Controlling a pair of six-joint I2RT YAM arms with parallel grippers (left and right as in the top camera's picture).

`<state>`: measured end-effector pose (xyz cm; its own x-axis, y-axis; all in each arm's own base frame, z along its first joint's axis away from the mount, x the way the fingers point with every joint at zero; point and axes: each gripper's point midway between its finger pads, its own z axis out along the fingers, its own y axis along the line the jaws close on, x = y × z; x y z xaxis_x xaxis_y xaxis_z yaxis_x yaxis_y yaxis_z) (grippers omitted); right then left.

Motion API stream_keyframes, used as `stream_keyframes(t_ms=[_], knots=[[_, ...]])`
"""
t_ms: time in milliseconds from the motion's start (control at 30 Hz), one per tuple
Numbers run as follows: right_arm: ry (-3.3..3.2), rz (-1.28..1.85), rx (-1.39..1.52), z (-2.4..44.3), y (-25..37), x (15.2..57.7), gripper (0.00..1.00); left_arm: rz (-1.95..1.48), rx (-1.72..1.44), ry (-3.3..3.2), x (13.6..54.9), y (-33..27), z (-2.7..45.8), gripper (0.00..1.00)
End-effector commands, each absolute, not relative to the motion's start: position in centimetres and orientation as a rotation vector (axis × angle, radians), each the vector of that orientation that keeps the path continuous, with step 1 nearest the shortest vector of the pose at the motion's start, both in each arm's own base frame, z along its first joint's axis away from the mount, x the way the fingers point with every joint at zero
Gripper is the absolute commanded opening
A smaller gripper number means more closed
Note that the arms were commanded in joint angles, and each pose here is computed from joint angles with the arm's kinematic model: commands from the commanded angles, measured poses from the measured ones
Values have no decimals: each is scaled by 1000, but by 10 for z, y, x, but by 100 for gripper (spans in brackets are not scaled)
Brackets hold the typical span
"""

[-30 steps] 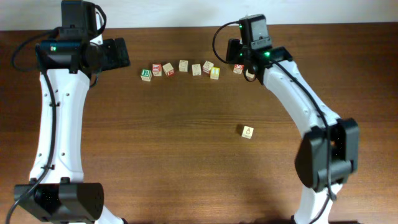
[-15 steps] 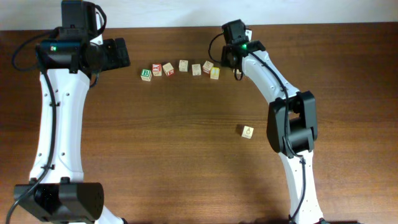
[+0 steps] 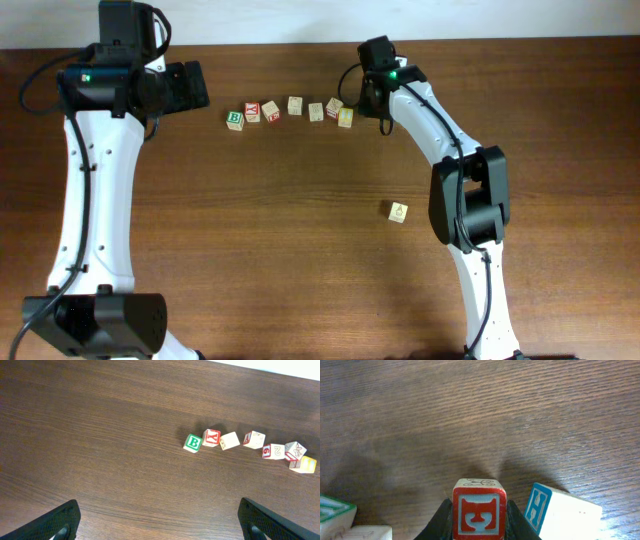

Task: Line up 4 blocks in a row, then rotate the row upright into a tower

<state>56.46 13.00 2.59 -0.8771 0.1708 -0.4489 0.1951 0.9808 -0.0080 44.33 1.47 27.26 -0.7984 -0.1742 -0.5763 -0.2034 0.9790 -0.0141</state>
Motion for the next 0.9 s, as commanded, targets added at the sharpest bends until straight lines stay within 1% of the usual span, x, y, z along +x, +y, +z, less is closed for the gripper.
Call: stream_keyframes(t_ms=[0,33,133,167,200,233,267,300,333,400,500,567,600,633,733,800,867], knots=[[2720,9,128,39,142,557,15,52,-277,2496,444,14,279,99],[2723,65,63,61,149,554,15,52,-277,2496,444,14,279,99],[2708,173,42,141,157,535,14,52,-277,2496,444,14,279,99],[2683,207,35,181,157,524,14,52,-277,2496,444,14,279,99],[2664,226,33,210,155,513,15,52,-277,2496,444,14,279,99],[2654,230,33,228,153,503,15,52,-277,2496,444,14,279,99],[2660,239,31,252,148,483,15,52,-277,2496,444,14,279,99],[2691,265,24,264,147,462,15,52,-277,2496,444,14,279,99],[2744,285,24,266,146,444,15,52,-277,2496,444,14,279,99],[2884,269,36,251,141,415,15,52,-278,2496,444,14,279,99],[3056,275,-5,210,155,392,15,52,-277,2496,444,14,279,99],[3234,195,-37,165,158,363,16,52,-277,2496,444,14,279,99],[3309,156,-50,145,159,349,20,52,-277,2496,444,14,279,99],[3346,135,-58,127,159,342,20,52,-277,2496,444,14,279,99],[3365,123,-46,78,160,340,21,52,-278,2496,444,14,279,99],[3346,122,-49,55,160,342,20,52,-277,2496,444,14,279,99],[3324,25,-18,39,149,344,20,52,-277,2496,444,14,279,99]])
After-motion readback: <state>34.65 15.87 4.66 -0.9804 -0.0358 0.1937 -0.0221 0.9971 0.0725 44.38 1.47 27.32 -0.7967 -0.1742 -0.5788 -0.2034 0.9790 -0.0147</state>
